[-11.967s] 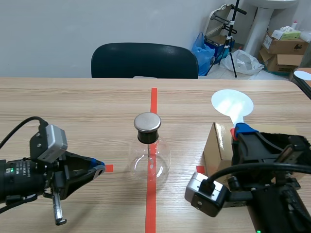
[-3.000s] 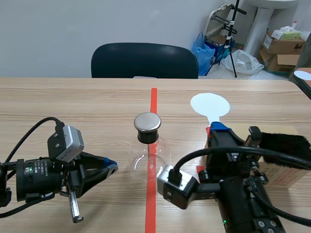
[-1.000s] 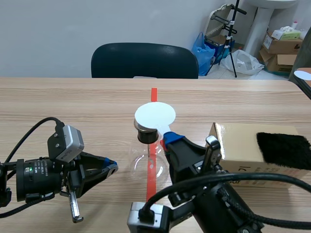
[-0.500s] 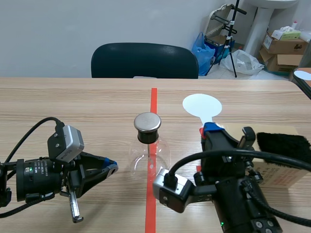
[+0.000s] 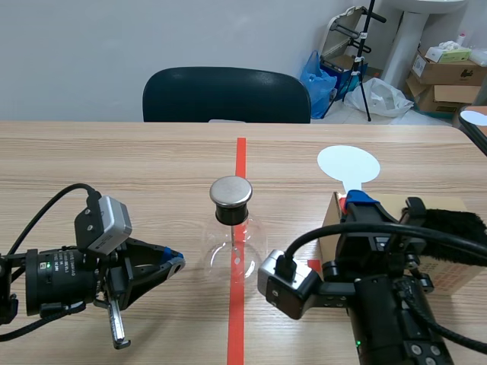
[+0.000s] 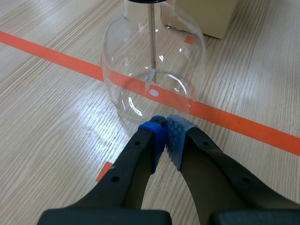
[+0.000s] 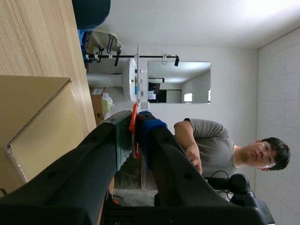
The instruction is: Do the electroscope experiment
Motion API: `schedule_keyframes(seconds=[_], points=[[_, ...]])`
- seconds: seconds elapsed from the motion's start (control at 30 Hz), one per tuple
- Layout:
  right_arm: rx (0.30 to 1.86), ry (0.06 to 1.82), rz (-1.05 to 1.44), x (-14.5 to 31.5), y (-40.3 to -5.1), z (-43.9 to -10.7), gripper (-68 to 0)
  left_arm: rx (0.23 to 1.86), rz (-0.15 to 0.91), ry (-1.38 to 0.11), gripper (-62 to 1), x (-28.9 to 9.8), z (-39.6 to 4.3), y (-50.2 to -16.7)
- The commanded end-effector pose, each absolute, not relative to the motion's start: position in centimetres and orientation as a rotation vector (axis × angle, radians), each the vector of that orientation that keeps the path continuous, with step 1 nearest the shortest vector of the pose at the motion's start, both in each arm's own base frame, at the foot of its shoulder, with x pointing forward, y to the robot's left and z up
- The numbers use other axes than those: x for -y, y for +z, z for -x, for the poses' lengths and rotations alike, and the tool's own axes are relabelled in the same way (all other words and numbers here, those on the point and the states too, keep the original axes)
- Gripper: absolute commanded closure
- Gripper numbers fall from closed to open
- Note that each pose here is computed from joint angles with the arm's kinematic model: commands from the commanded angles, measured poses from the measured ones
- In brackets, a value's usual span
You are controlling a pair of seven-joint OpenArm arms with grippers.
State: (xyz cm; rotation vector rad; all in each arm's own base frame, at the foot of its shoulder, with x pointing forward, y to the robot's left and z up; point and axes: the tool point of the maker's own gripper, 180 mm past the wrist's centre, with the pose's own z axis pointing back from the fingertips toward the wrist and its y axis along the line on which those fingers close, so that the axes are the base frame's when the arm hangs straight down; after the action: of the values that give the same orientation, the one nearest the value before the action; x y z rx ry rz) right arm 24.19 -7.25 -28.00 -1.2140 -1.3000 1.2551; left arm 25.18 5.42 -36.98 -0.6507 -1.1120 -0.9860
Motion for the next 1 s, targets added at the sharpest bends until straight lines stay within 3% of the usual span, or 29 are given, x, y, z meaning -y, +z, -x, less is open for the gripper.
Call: schedule_keyframes(seconds=[0.0,0.97], points=[[1.322,1.249,1.235,7.45,-27.36,-24.55,-1.0,1.144,0.66,-0.983,-3.0,-5.1,-25.75,-36.01],[1.325,1.252,1.233,7.38,-27.37,-24.54,-1.0,1.154,0.667,-0.977,-3.0,-5.05,-25.79,-35.8]])
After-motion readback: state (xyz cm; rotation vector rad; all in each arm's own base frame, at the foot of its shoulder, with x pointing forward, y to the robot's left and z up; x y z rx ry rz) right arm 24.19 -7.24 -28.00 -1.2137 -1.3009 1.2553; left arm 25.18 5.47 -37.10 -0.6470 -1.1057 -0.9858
